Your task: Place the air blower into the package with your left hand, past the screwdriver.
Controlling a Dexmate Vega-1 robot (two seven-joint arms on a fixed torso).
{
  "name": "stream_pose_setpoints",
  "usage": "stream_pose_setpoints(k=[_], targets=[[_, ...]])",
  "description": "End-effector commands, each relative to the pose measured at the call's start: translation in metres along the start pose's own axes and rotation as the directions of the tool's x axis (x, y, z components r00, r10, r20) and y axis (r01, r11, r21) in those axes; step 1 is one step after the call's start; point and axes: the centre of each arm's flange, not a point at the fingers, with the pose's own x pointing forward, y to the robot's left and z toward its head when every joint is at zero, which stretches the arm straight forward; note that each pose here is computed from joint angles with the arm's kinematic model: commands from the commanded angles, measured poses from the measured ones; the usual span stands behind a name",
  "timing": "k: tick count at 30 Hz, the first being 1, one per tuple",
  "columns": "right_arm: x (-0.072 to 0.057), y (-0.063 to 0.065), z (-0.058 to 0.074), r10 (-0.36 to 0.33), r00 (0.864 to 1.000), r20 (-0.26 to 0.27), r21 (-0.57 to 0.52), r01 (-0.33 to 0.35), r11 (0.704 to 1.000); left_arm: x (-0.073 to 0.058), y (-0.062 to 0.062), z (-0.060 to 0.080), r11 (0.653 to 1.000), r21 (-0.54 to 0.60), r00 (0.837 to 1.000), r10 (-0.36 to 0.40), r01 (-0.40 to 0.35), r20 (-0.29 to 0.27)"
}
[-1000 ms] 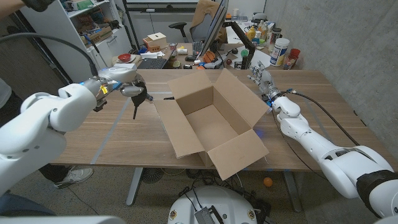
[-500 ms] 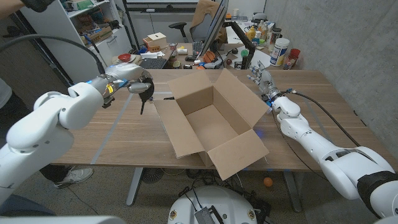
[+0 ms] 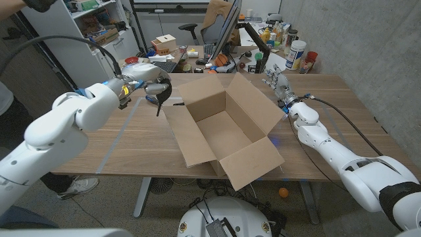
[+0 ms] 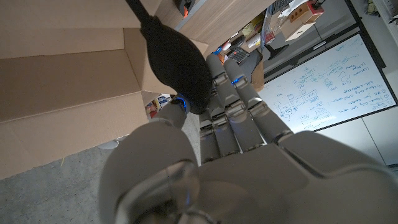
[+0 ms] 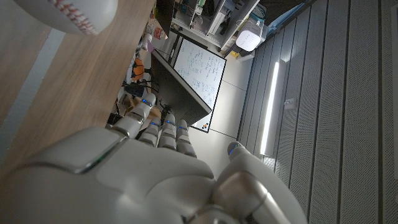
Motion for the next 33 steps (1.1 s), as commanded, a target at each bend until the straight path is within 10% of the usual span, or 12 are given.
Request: stream_pose_setpoints(k=[1, 33], targets=[[0.001, -0.005, 0.001, 0.0, 1.0, 0.003, -0.007, 0.0, 1.0, 0.017, 0.005, 0.012, 1.0, -0.014, 0.998, 0.024, -0.024, 0.054], [0.0, -0.009, 0.006, 0.029, 0.999, 0.018, -0.021, -0.029, 0.999, 0.06, 0.022, 0.073, 0.995, -0.024, 0.965, 0.098, -0.095, 0.243]])
